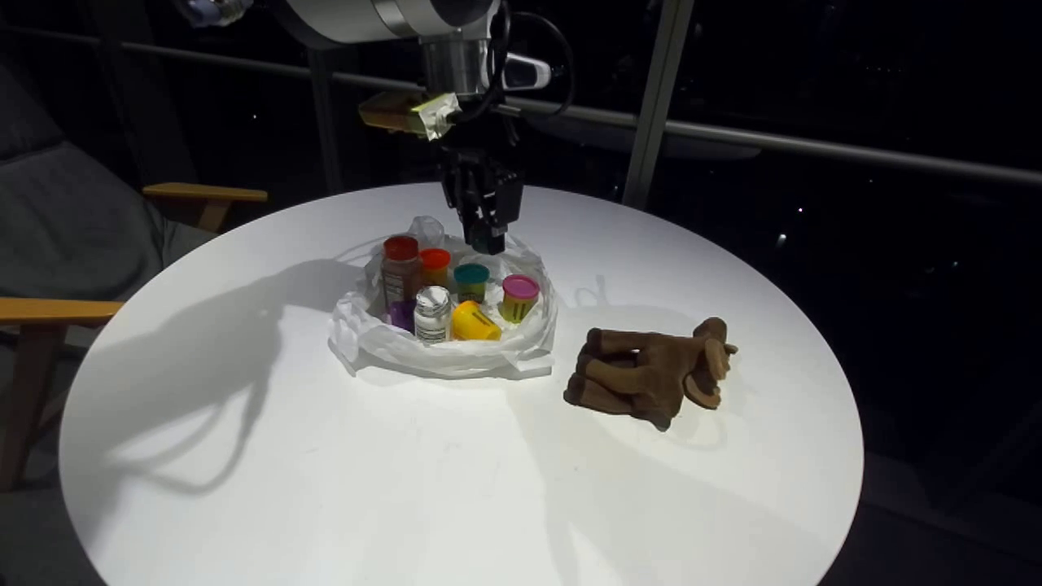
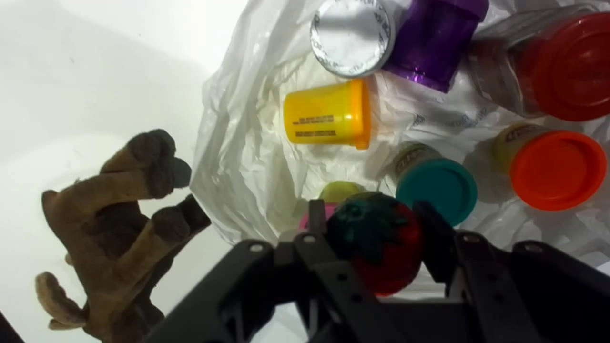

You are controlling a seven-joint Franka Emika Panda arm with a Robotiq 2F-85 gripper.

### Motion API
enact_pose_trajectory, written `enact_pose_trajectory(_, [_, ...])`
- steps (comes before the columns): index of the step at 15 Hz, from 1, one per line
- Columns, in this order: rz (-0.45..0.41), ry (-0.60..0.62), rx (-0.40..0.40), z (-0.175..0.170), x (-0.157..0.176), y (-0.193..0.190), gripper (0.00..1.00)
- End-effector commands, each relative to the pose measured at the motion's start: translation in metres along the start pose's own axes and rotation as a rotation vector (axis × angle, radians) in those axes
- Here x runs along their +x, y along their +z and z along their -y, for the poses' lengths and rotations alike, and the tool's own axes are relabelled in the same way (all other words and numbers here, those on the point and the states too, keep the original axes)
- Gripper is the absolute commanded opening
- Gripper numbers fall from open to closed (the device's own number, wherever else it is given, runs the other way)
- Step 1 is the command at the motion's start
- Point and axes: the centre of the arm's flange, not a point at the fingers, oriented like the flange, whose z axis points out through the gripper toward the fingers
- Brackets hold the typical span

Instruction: Place the containers and strawberry toy in the white plastic

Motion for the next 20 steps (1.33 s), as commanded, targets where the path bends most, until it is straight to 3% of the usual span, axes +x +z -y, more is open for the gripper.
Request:
enact_pose_trajectory(1, [0.091,0.006,0.01,-0.006,-0.003,-0.008,0.23])
enact_pose_trajectory(2, [0.106,0.004,0.008,-0.006,-0.004,-0.003,0.23])
enact_pose_trajectory(3, [0.103,0.008,0.012,-0.006,-0.003,0.0,0.73])
enact_pose_trajectory(4, [0.094,0.011,0.015,-0.005,-0.003,0.0,0.74])
enact_pose_trajectory(7, [0.071,0.008,0.041,-0.003,-0.002,-0.018,0.96])
enact_pose_trajectory(10, [0.006,0.008,0.05,-0.002,-0.005,-0.07,1.0])
enact_pose_trajectory(15, [0.125,-0.087,-0.037,-0.013,-0.042,-0.165,1.0])
enact_pose_trajectory(20, [0.141,-0.17,-0.16,-0.012,-0.097,-0.219,1.0])
